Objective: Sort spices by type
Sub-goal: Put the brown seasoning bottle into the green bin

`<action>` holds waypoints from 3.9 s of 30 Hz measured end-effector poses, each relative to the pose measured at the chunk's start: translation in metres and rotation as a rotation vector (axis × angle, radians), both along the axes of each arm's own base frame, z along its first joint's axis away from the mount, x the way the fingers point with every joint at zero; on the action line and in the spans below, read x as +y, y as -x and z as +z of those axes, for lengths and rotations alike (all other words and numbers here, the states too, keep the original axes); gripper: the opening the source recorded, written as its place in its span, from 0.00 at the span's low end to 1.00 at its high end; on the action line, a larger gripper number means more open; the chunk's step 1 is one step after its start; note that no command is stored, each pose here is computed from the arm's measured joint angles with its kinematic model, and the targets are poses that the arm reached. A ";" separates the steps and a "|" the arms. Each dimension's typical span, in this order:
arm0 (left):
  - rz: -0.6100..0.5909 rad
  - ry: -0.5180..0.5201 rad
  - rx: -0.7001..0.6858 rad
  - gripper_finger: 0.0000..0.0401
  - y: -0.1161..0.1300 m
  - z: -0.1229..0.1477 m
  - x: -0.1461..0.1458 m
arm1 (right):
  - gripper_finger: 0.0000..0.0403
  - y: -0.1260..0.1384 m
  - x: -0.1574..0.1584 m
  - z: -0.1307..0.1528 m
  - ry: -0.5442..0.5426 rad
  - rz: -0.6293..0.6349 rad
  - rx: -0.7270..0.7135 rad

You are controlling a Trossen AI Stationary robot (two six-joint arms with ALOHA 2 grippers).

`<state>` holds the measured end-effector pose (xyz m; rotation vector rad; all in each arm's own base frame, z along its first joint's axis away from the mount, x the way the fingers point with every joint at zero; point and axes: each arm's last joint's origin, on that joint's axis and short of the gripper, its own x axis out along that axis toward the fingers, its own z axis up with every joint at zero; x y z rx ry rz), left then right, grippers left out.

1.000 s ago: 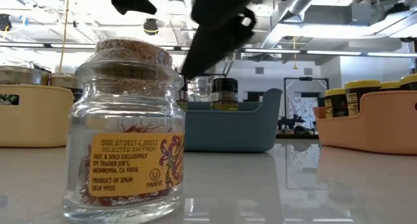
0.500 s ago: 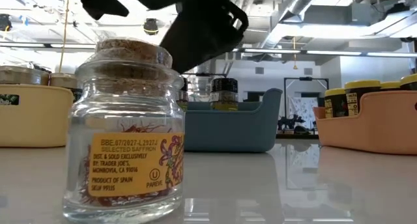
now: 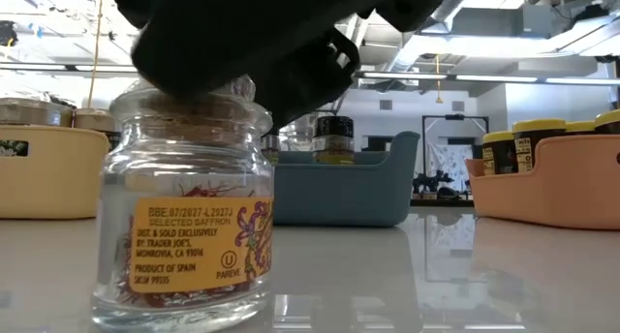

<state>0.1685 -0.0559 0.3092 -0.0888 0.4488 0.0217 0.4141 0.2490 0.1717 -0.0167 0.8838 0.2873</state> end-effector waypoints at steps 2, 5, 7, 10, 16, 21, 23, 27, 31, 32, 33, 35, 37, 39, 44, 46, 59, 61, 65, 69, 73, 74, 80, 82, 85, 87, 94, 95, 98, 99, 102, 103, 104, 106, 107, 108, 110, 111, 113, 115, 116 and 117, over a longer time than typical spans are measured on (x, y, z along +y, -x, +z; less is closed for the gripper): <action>0.000 -0.002 0.000 0.74 0.000 0.000 0.000 | 0.75 0.000 0.000 0.000 -0.003 0.000 -0.005; 0.001 -0.006 0.009 0.74 0.001 -0.001 0.000 | 0.68 0.000 0.000 0.000 -0.003 -0.001 -0.004; 0.001 -0.010 0.020 0.74 0.001 -0.002 0.001 | 0.65 0.000 0.000 0.000 -0.002 -0.001 -0.002; 0.002 -0.011 0.021 0.74 0.001 -0.002 0.001 | 0.62 0.000 0.000 0.000 -0.004 -0.003 -0.003; 0.001 -0.014 0.022 0.74 0.001 -0.002 0.001 | 0.59 0.000 0.000 0.000 -0.003 -0.002 -0.002; 0.001 -0.014 0.022 0.74 0.001 -0.002 0.001 | 0.50 -0.001 -0.001 0.001 -0.004 -0.005 -0.004; 0.001 -0.014 0.022 0.74 0.001 -0.002 0.001 | 0.44 -0.002 -0.002 0.001 -0.004 -0.008 -0.004; 0.001 -0.014 0.022 0.74 0.001 -0.002 0.001 | 0.36 -0.003 -0.002 0.004 -0.006 -0.012 -0.020; -0.001 -0.020 0.026 0.74 0.001 -0.002 0.001 | 0.38 -0.002 -0.003 0.004 -0.018 -0.027 -0.004; -0.002 -0.024 0.032 0.74 0.002 -0.003 0.001 | 0.39 -0.002 -0.003 0.004 -0.019 -0.029 -0.004; -0.002 -0.027 0.039 0.74 0.002 -0.003 0.001 | 0.40 -0.002 -0.003 0.004 -0.019 -0.029 -0.004; -0.001 -0.027 0.046 0.74 0.002 -0.004 0.001 | 0.43 -0.001 -0.004 0.006 -0.018 -0.029 -0.002; 0.000 -0.026 0.046 0.74 0.002 -0.004 0.001 | 0.45 -0.002 -0.006 0.006 -0.020 -0.035 -0.001; 0.000 -0.026 0.046 0.74 0.002 -0.004 0.001 | 0.45 -0.002 -0.007 0.007 -0.022 -0.038 -0.002; 0.002 -0.027 0.059 0.74 0.003 -0.005 0.001 | 0.45 -0.005 -0.012 0.007 -0.021 -0.048 -0.001; 0.002 -0.027 0.062 0.74 0.003 -0.005 0.001 | 0.44 -0.005 -0.013 0.007 -0.020 -0.050 0.001; 0.002 -0.029 0.064 0.74 0.003 -0.006 0.001 | 0.41 -0.006 -0.035 0.015 0.016 -0.091 0.062; 0.001 -0.030 0.064 0.74 0.003 -0.006 0.001 | 0.41 -0.006 -0.040 0.018 0.020 -0.101 0.071; 0.001 -0.031 0.067 0.74 0.003 -0.006 0.001 | 0.41 -0.007 -0.050 0.020 0.028 -0.123 0.090; 0.002 -0.031 0.071 0.74 0.004 -0.006 0.002 | 0.41 -0.010 -0.056 0.020 -0.007 -0.184 0.099; 0.002 -0.034 0.078 0.74 0.004 -0.007 0.002 | 0.42 -0.012 -0.060 0.020 -0.025 -0.220 0.108; 0.002 -0.033 0.077 0.74 0.004 -0.006 0.002 | 0.42 -0.012 -0.061 0.020 -0.026 -0.222 0.107; 0.002 -0.033 0.079 0.74 0.004 -0.007 0.002 | 0.42 -0.015 -0.069 0.020 -0.027 -0.241 0.109; 0.002 -0.035 0.081 0.74 0.004 -0.007 0.002 | 0.42 -0.016 -0.070 0.020 -0.028 -0.244 0.108; 0.003 -0.035 0.082 0.74 0.004 -0.007 0.002 | 0.42 -0.017 -0.073 0.020 -0.028 -0.251 0.108; 0.003 -0.034 0.082 0.74 0.004 -0.007 0.002 | 0.43 -0.017 -0.073 0.020 -0.029 -0.250 0.107; 0.006 -0.028 0.082 0.74 0.004 -0.007 0.002 | 0.55 -0.017 -0.072 0.020 -0.028 -0.248 0.107; 0.006 -0.028 0.082 0.74 0.004 -0.007 0.002 | 0.58 -0.017 -0.072 0.020 -0.028 -0.249 0.107; 0.006 -0.028 0.082 0.74 0.004 -0.007 0.002 | 0.64 -0.017 -0.072 0.020 -0.028 -0.249 0.107; 0.006 -0.028 0.082 0.74 0.004 -0.007 0.002 | 0.65 -0.017 -0.072 0.020 -0.027 -0.249 0.109; 0.006 -0.028 0.082 0.74 0.004 -0.007 0.002 | 0.67 -0.017 -0.072 0.020 -0.027 -0.249 0.110; 0.006 -0.028 0.082 0.74 0.004 -0.007 0.002 | 0.68 -0.017 -0.072 0.020 -0.027 -0.249 0.109; 0.006 -0.027 0.082 0.74 0.004 -0.007 0.002 | 0.68 -0.016 -0.072 0.021 -0.028 -0.248 0.108; 0.008 -0.023 0.083 0.74 0.004 -0.007 0.002 | 0.69 -0.016 -0.071 0.023 -0.033 -0.247 0.100; 0.009 -0.022 0.083 0.74 0.004 -0.007 0.002 | 0.69 -0.016 -0.071 0.025 -0.035 -0.245 0.096; 0.009 -0.022 0.083 0.74 0.004 -0.007 0.002 | 0.69 -0.015 -0.070 0.027 -0.036 -0.243 0.094; 0.009 -0.022 0.084 0.74 0.004 -0.007 0.002 | 0.71 -0.014 -0.069 0.030 -0.043 -0.239 0.081; 0.009 -0.022 0.084 0.74 0.004 -0.007 0.002 | 0.72 -0.014 -0.069 0.031 -0.046 -0.239 0.076; 0.009 -0.022 0.084 0.74 0.004 -0.007 0.002 | 0.75 -0.015 -0.069 0.032 -0.049 -0.239 0.072; 0.009 -0.022 0.084 0.74 0.004 -0.007 0.002 | 0.78 -0.015 -0.066 0.031 -0.056 -0.234 0.058; 0.010 -0.020 0.084 0.74 0.004 -0.007 0.002 | 0.80 -0.015 -0.065 0.030 -0.062 -0.230 0.049; 0.012 -0.017 0.084 0.74 0.004 -0.007 0.002 | 0.82 -0.015 -0.064 0.028 -0.065 -0.229 0.042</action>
